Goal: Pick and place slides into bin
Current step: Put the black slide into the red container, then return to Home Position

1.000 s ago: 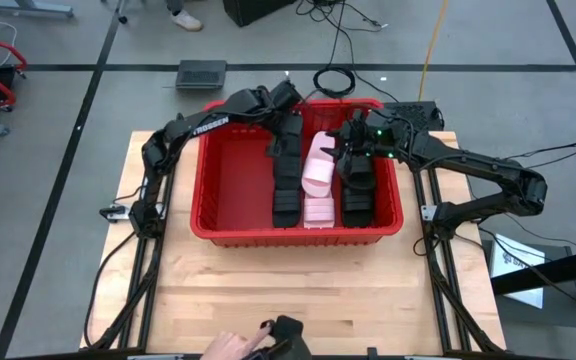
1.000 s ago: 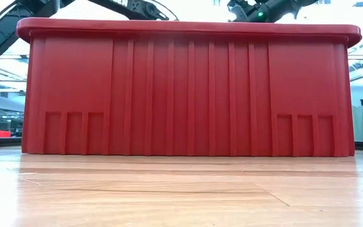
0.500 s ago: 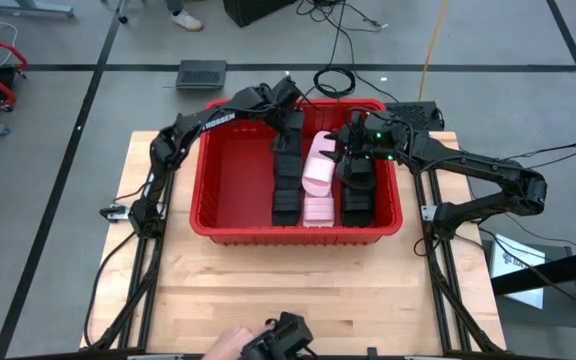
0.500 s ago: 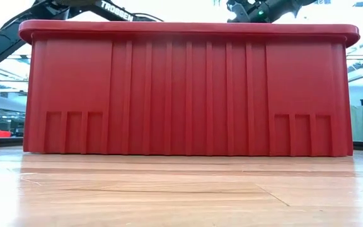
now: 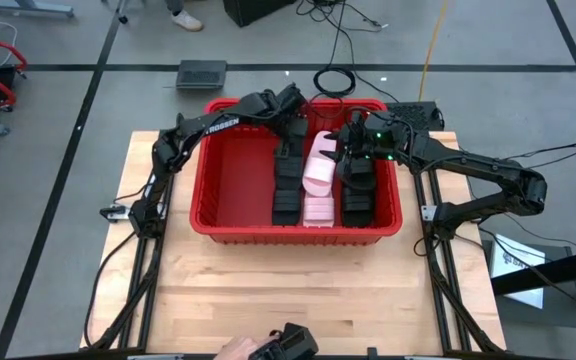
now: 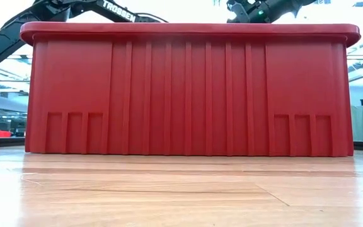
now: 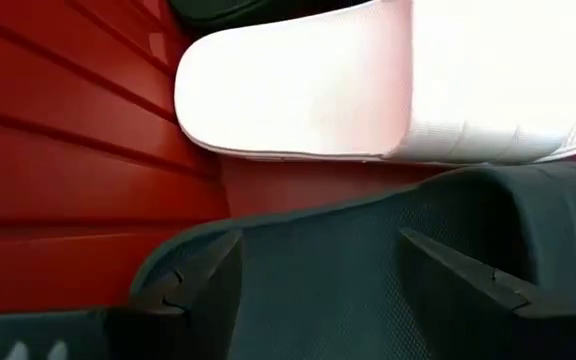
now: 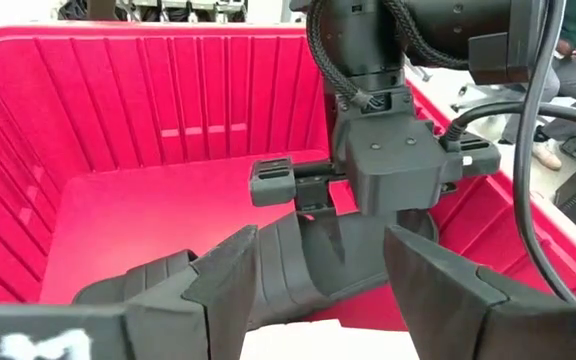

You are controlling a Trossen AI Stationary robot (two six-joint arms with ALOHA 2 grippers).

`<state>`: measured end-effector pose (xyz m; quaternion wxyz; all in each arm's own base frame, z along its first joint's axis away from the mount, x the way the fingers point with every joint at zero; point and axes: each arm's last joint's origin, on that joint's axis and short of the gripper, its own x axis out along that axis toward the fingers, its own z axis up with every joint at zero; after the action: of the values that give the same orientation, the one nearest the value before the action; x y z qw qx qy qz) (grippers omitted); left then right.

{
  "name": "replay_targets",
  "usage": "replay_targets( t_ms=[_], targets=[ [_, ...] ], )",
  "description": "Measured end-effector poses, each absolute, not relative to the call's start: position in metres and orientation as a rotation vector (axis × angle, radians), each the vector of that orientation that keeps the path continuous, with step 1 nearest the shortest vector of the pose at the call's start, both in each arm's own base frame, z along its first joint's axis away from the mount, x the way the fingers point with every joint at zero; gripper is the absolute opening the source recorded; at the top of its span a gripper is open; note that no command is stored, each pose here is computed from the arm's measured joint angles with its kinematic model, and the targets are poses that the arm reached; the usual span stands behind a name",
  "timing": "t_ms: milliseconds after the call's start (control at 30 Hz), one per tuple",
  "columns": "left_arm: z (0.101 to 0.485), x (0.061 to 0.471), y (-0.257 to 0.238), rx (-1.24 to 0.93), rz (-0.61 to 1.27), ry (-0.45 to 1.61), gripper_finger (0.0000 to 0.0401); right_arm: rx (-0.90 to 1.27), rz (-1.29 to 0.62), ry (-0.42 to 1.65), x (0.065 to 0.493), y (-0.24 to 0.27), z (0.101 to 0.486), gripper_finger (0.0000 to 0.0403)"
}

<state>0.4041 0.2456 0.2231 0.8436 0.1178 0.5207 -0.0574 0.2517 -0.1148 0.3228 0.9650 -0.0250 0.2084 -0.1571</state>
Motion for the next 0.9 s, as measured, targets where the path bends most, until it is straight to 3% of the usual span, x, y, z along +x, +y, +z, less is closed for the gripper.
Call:
replay_targets(
  t_ms=[267, 400, 500, 900],
  targets=[
    [0.202, 0.410, 0.231, 0.167, -0.161, 1.179, 0.0250, -0.043, -0.318, 0.421, 0.252, -0.115, 0.323, 0.0208],
    [0.217, 0.412, 0.223, 0.285, -0.096, 1.212, 0.0250, -0.045, -0.319, 0.411, 0.252, -0.115, 0.315, 0.0208],
    [0.208, 0.415, 0.218, 0.311, -0.112, 1.248, 0.0250, -0.046, -0.319, 0.406, 0.252, -0.115, 0.307, 0.0208],
    [0.238, 0.416, 0.226, 0.489, 0.068, 1.198, 0.0250, -0.044, -0.320, 0.412, 0.252, -0.115, 0.301, 0.0208]
  ],
)
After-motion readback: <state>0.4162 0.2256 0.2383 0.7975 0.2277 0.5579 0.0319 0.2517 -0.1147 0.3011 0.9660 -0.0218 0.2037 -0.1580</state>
